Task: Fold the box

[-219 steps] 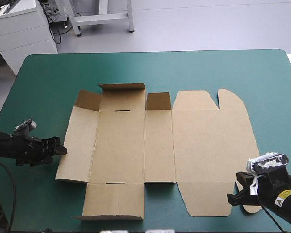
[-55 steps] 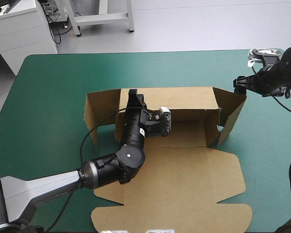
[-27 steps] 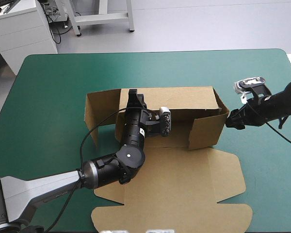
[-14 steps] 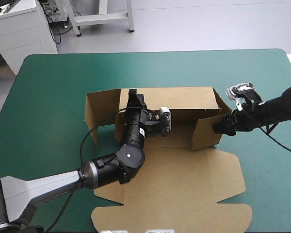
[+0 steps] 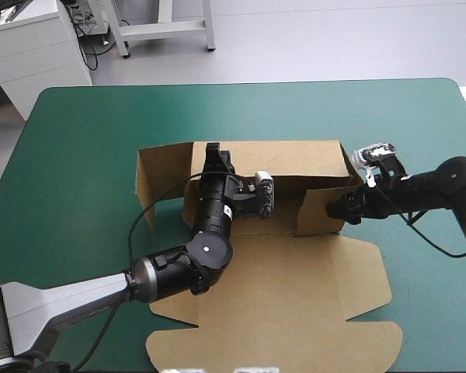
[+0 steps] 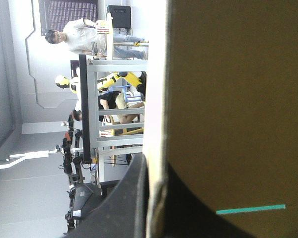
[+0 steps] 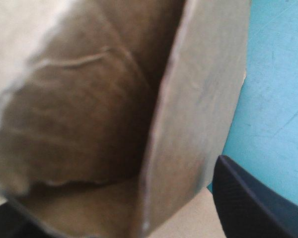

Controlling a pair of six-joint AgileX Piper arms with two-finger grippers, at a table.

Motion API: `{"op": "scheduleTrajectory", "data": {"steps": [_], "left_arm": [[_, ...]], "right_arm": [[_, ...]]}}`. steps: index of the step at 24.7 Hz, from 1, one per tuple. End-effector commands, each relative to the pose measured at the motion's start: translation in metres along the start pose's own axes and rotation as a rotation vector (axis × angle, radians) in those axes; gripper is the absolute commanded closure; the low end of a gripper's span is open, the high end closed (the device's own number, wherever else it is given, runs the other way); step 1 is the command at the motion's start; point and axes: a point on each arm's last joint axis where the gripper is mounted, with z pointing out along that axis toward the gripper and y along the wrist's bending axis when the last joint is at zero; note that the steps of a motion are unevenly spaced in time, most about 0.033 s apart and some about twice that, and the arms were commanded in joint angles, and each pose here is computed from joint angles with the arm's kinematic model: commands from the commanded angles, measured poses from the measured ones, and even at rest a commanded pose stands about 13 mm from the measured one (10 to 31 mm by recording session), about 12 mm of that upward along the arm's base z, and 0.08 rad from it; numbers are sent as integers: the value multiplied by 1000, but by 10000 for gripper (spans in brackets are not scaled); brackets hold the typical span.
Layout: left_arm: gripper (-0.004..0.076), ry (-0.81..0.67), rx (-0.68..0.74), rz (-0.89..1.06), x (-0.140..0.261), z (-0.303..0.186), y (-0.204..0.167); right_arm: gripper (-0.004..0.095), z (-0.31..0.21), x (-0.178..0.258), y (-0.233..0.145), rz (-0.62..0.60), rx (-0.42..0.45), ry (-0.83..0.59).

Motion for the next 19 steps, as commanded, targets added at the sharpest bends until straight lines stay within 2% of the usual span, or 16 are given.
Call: {"op": "scheduleTrajectory", "data": {"steps": [1,8,13,14,15,16,17,19], "left_arm": [[756,-8,-107,-25,1,-9,26],[756,-7,-105,-26,1,-9,26],[756,-6,-101,-29,2,-9,25],[756,-6,-101,-29,2,-9,25],[756,-8,-101,-29,1,-9,25],[756,-8,-101,-29,1,-9,25],[756,-11,-99,-29,1,-9,25],[756,-11,-99,-29,1,-9,25]], "right_arm": [[258,-6,-8,25,-73,37,-143],[259,-2,-5,52,-92,201,-358],[269,5,2,50,-65,257,-395],[318,6,4,48,-63,279,-405],[422,6,3,47,-68,296,-420],[484,6,3,46,-70,305,-428],[674,5,2,45,-67,318,-441],[925,5,1,45,-66,321,-442]]}}
